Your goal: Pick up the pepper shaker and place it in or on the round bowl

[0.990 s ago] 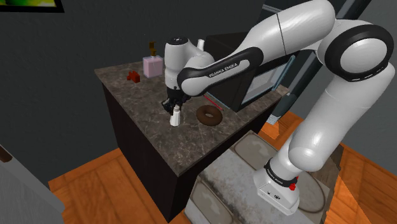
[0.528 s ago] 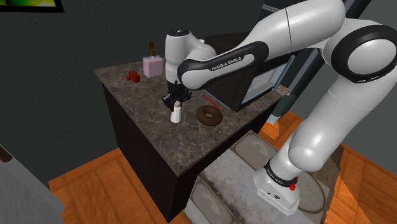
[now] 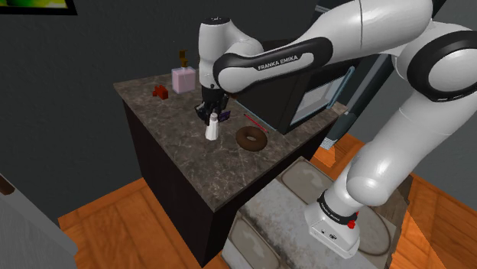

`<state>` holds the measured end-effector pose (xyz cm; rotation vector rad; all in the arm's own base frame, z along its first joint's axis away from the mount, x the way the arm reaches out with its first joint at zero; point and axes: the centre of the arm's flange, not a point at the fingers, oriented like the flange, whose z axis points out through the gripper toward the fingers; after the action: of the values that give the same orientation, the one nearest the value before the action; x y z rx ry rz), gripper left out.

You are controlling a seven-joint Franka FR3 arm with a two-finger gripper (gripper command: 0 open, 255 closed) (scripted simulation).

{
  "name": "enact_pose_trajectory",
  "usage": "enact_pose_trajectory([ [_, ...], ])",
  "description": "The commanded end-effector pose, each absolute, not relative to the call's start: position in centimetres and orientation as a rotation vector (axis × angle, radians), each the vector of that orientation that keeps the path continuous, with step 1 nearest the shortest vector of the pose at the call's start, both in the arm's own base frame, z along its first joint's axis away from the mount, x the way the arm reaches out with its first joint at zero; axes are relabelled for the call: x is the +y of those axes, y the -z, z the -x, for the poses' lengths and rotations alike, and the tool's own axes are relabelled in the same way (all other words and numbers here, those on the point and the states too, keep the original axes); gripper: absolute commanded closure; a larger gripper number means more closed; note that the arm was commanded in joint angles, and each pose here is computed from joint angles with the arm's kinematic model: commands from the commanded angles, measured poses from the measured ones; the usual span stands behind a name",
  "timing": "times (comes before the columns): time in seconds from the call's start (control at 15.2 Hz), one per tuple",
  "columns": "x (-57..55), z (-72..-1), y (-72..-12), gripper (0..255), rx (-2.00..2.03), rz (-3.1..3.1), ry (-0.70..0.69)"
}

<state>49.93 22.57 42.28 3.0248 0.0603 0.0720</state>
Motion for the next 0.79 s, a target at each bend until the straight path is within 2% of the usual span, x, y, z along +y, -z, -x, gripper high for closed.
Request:
enact_pose_trajectory([
  [0.0,22.5,-49.9,-43.4,255,0.060,-3.025,-0.071],
  [0.73,20.1,-48.9,-48.1,255,0.060,-3.025,-0.071],
])
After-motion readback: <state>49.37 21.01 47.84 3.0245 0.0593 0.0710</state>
